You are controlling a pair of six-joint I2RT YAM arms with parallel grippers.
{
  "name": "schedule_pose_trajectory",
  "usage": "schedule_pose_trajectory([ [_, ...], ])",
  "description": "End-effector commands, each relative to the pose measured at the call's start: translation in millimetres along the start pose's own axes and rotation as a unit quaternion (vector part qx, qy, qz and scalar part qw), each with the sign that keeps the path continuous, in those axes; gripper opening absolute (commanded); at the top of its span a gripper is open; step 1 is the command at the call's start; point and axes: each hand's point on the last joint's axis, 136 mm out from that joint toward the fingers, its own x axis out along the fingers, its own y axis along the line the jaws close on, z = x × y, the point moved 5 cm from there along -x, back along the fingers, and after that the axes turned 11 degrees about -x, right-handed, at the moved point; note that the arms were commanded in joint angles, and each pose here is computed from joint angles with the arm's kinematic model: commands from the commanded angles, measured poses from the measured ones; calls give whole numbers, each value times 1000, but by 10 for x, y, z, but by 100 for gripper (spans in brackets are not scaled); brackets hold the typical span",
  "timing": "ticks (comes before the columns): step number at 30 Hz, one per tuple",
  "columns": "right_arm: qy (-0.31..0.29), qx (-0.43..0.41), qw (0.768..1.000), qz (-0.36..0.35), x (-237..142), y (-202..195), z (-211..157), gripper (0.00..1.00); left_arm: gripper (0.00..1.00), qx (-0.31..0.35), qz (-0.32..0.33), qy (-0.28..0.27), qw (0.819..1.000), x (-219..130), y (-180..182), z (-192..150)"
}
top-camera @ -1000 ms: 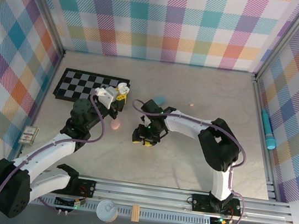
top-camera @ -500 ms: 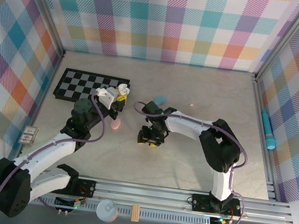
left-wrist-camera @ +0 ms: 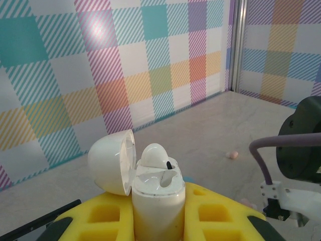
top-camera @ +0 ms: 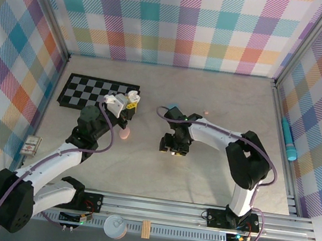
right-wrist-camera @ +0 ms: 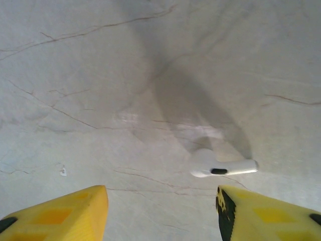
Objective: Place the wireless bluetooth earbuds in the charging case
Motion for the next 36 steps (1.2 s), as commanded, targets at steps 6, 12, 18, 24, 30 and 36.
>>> schedule_pose_trajectory([
  [6,-34,-20,999,4,-205,-36,50,64,0,-4,-14,-16,1000,37,-5,93],
  [12,-30,-46,999,-2,-100,-62,209,66,0,-5,-28,-24,999,29,-38,92],
  [18,-2,-61,998,-1,16,-64,233,66,0,0,-28,-24,999,-25,-53,115],
  [24,27,-69,997,9,49,-76,104,60,0,11,-57,-31,998,-22,-120,104],
  [30,37,-66,997,24,0,-49,-9,57,0,15,-80,-38,996,24,-161,108],
  [36,47,-66,996,47,-19,-1,-61,57,0,15,-85,-37,996,38,-168,94],
])
